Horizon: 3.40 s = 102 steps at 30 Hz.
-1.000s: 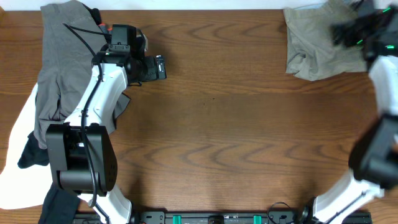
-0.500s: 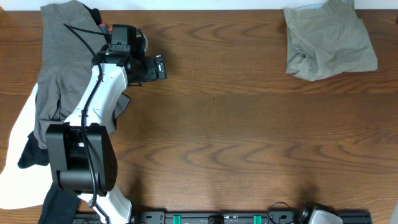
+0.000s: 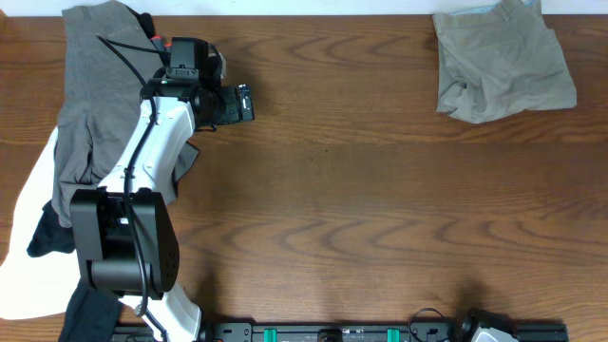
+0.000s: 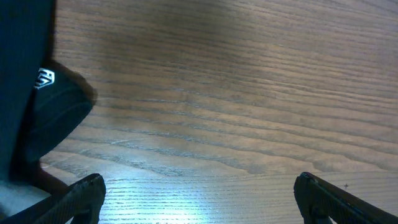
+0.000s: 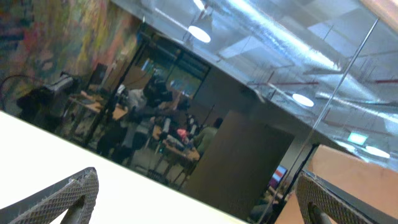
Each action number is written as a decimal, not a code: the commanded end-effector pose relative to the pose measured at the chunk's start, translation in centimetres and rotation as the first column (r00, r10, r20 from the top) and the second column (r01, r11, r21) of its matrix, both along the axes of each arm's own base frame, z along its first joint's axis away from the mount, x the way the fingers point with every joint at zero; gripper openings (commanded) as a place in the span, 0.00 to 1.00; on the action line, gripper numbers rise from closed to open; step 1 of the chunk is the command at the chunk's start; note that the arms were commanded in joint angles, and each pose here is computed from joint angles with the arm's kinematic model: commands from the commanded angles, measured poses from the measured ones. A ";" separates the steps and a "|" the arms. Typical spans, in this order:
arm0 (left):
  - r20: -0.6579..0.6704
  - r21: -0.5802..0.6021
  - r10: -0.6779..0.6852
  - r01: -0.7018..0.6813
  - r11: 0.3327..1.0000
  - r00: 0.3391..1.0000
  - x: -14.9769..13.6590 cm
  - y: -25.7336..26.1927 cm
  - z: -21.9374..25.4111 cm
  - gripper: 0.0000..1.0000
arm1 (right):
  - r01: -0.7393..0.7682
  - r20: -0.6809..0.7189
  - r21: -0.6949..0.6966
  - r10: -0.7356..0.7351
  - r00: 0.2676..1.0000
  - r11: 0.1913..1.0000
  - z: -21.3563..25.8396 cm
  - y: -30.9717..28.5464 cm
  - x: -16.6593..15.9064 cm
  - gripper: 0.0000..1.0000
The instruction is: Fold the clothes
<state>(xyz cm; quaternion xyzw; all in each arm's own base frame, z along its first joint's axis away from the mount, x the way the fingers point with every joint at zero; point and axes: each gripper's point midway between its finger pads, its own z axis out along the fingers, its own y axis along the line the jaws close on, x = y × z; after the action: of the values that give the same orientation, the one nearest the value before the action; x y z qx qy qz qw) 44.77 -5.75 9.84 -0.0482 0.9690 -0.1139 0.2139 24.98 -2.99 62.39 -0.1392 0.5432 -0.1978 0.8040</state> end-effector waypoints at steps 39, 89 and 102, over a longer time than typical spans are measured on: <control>-0.025 0.003 0.001 -0.001 1.000 1.000 -0.3 0.0 -1.0 0.98 | -0.186 -0.318 0.403 0.327 0.890 0.896 -40.8 6.8 -0.4 0.99; -0.081 0.043 0.017 -0.013 0.999 0.997 -1.5 0.8 -1.7 0.98 | -0.134 -0.413 0.417 0.319 0.853 0.899 -46.8 6.6 -0.6 0.99; 0.234 0.153 -0.195 0.162 0.975 0.953 -3.0 -0.8 3.9 0.98 | -0.134 -0.413 0.417 0.319 0.853 0.899 -46.8 6.6 -0.6 0.99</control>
<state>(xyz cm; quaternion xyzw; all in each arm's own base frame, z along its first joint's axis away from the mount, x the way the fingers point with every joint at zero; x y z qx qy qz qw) 43.38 -6.20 11.29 0.0128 0.9558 -0.0879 0.2803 24.46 3.50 15.54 -0.0919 0.7302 0.0450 0.6755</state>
